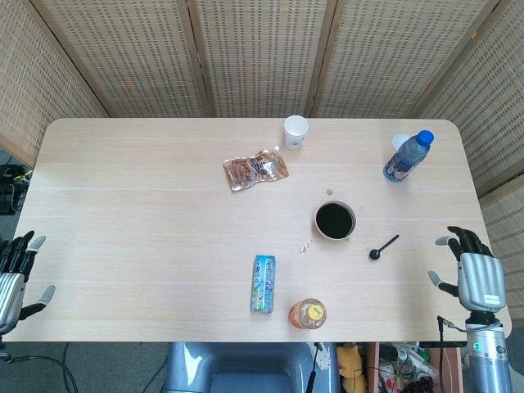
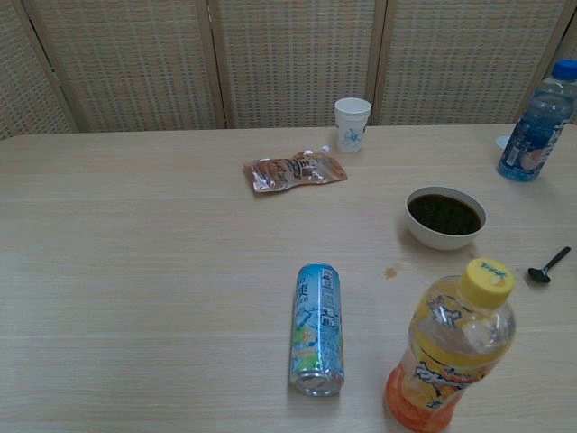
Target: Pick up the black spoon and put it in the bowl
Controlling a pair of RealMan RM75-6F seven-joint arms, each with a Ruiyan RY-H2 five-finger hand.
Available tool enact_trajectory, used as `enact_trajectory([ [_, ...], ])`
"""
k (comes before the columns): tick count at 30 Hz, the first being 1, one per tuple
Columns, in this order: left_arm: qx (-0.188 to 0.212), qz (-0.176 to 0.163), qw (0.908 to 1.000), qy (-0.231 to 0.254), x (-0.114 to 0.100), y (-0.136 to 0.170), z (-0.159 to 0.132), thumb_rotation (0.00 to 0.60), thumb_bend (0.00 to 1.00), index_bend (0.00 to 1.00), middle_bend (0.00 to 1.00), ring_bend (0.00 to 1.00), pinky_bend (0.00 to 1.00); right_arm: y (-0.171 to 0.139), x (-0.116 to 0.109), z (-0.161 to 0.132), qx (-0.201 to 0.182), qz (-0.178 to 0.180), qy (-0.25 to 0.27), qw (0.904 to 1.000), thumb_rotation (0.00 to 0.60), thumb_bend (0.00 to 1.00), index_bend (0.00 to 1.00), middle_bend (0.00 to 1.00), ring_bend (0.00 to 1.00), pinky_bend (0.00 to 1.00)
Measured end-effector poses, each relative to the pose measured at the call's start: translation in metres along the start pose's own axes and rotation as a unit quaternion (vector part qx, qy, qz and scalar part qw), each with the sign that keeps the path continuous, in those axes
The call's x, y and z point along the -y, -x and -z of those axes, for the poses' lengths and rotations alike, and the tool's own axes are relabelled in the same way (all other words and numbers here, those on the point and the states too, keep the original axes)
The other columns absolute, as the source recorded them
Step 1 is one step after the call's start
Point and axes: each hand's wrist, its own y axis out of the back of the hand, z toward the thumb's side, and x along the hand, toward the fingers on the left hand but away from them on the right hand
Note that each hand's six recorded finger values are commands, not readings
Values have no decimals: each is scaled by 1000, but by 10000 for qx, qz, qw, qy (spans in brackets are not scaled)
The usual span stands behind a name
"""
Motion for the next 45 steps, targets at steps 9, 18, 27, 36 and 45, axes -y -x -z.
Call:
enact_trajectory([
  [9, 12, -67, 10000, -58, -5, -2, -1, 600, 323, 0, 0, 0, 0, 3, 0, -1, -39, -48, 22, 10000, 600, 312, 397, 379, 289, 425],
  [18, 119, -111, 9997, -156, -12, -6, -4, 600, 323, 0, 0, 0, 0, 11, -2, -5, -156, -263, 45, 9995, 600, 391, 322, 695, 738, 823],
  [27, 203, -98, 9995, -202, -14, -12, -9, 600, 324, 0, 0, 0, 0, 26, 13, -23, -505, -1219, 391, 9905, 600, 740, 298, 903, 962, 1000],
  [36, 204, -72, 9994, -254, -15, -15, -10, 600, 323, 0, 0, 0, 0, 43, 50, -47, -843, -2695, 608, 9574, 600, 969, 268, 935, 989, 1000],
  [45, 178, -24, 9995, -270, -14, -16, -9, 600, 324, 0, 0, 0, 0, 56, 91, -62, -999, -3564, 460, 9278, 600, 988, 263, 939, 992, 1000],
])
